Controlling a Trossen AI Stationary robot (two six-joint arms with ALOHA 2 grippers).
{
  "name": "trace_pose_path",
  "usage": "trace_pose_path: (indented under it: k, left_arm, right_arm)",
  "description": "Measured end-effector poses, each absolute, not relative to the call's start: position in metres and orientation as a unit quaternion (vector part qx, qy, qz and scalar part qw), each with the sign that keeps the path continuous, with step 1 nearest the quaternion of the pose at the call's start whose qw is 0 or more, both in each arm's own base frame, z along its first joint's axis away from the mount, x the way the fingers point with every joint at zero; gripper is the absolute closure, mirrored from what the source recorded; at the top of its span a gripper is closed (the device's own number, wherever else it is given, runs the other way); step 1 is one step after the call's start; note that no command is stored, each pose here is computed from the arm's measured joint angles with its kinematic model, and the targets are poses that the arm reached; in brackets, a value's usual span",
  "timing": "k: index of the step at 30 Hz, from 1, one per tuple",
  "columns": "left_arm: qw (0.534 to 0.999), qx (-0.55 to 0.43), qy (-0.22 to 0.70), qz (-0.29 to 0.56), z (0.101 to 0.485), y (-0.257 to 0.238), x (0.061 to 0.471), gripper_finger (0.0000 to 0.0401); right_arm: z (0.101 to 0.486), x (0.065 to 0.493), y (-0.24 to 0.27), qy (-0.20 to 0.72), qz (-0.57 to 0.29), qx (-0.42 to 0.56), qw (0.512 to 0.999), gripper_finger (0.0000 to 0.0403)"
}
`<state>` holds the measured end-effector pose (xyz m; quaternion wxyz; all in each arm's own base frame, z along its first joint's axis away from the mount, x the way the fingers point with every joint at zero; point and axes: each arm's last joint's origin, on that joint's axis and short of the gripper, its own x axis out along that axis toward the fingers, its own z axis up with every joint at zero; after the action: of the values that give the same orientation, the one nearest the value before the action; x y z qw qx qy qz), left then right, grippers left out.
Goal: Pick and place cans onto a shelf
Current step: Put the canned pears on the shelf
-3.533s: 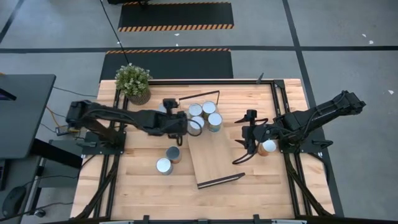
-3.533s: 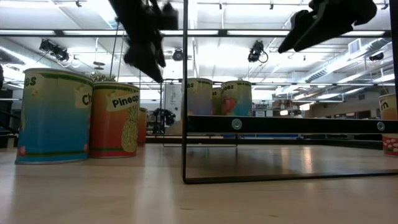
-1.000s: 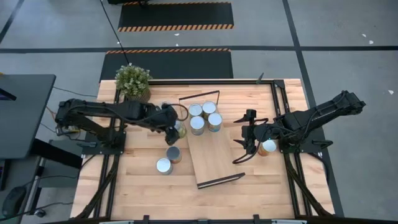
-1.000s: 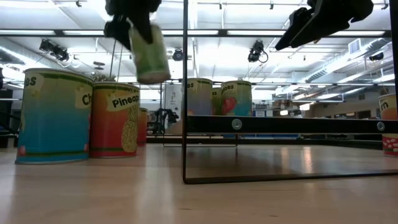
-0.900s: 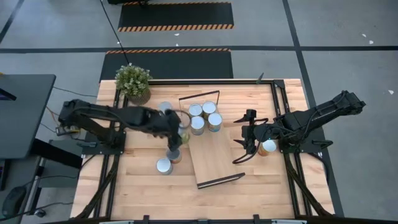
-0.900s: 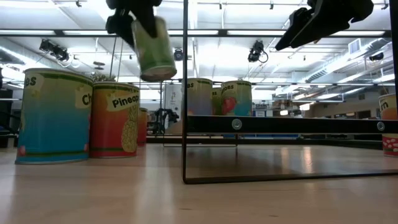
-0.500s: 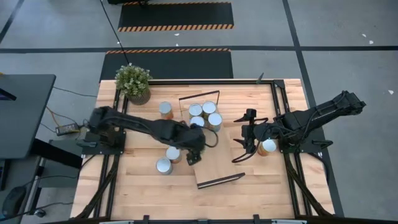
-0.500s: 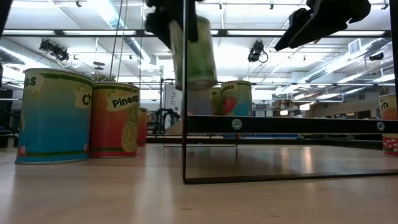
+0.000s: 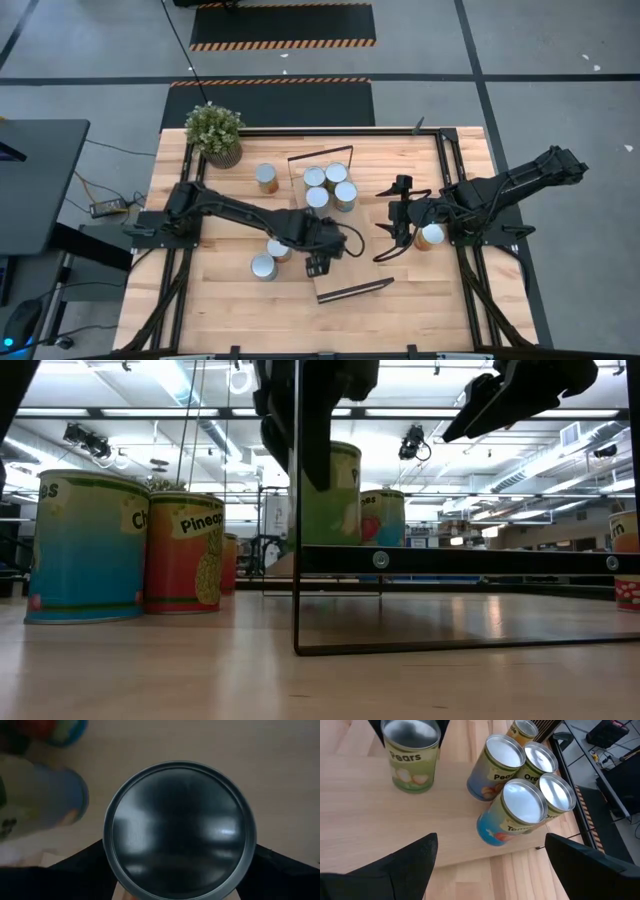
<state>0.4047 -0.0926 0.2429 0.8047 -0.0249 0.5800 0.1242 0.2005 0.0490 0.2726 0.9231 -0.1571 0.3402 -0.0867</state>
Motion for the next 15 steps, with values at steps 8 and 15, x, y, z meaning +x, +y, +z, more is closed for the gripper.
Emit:
trace_pose_path:
  k: [8,15]
  left_arm:
    - [0.816,0.006,0.566,0.121,0.2430,-0.0974,0.4064,0.0086]
    - [0.816,0.002,0.565,0.124,0.2429,-0.0934,0.4076,0.0085]
  right_arm:
    - [0.2723,0.2004,0.0494,0.342,-0.082,-0.154,0.923,0.0026]
    - [0.2720,0.2003,0.0500,0.344,-0.071,-0.150,0.924,0.0026]
